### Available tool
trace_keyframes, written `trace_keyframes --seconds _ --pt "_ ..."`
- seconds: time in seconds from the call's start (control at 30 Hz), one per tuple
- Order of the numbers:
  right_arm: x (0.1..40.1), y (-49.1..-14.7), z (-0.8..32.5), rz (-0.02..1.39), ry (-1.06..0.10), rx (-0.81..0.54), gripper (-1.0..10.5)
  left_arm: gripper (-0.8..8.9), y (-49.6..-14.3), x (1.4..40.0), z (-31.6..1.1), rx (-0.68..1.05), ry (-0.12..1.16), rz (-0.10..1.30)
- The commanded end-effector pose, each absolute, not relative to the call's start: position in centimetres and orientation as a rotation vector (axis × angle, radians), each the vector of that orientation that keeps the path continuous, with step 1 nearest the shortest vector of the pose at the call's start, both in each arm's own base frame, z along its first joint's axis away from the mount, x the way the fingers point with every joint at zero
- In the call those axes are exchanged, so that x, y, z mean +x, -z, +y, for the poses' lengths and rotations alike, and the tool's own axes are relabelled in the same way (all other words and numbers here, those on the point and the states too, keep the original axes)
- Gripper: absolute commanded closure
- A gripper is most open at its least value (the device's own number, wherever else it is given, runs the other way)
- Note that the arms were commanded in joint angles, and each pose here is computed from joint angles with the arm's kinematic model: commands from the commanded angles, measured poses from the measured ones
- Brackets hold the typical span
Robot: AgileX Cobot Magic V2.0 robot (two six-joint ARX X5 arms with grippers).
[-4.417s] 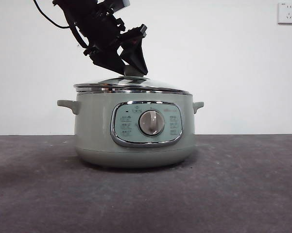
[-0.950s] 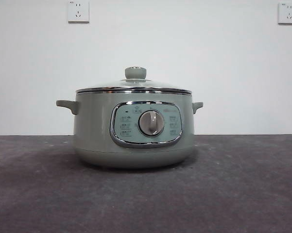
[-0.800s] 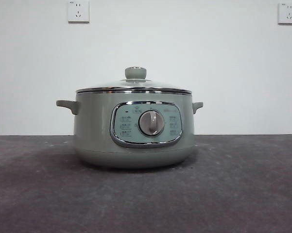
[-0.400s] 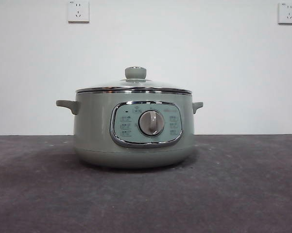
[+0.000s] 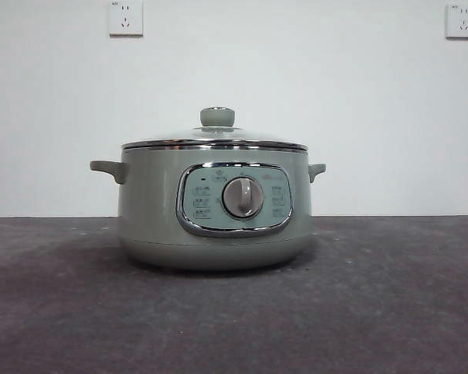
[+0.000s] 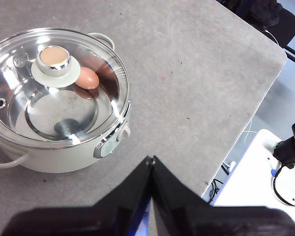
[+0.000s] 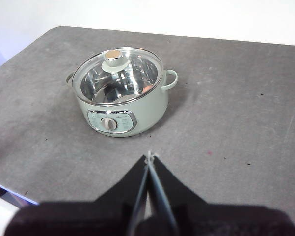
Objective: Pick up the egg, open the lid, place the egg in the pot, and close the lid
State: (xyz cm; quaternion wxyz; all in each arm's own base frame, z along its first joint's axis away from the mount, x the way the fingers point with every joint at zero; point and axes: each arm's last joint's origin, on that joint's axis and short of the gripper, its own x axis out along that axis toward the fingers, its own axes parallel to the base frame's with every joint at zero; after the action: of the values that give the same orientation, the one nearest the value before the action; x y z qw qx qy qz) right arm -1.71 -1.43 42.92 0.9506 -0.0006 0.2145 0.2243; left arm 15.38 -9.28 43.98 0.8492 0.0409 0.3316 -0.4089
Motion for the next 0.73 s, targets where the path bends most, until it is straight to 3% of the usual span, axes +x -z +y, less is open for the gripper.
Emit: trace_keyframes --seconds 0.03,0.2,0.47,0.6,0.73 --pt "-1.7 -42.6 -1.4 0.468 -0.448 -0.002 9.5 8.18 -44.0 15.6 -9.4 0.081 0.862 0.69" --pt "-1.7 -42.6 -1.4 0.467 -0.447 -0.003 9.5 8.18 -44.2 15.7 -9.4 0.113 0.845 0.654" --pt "-1.7 -42.6 -1.4 0.467 -0.443 -0.003 9.5 8.17 -46.2 15.1 -5.9 0.209 0.666 0.247" --pt "-1.7 -42.6 -1.4 0.467 -0.443 -0.003 9.5 8.17 -44.2 13.6 -3.8 0.215 0.561 0.097" --pt "-1.7 -42.6 -1.4 0.467 -0.443 -0.003 9.5 8.17 -39.8 12.3 -1.9 0.235 0.374 0.063"
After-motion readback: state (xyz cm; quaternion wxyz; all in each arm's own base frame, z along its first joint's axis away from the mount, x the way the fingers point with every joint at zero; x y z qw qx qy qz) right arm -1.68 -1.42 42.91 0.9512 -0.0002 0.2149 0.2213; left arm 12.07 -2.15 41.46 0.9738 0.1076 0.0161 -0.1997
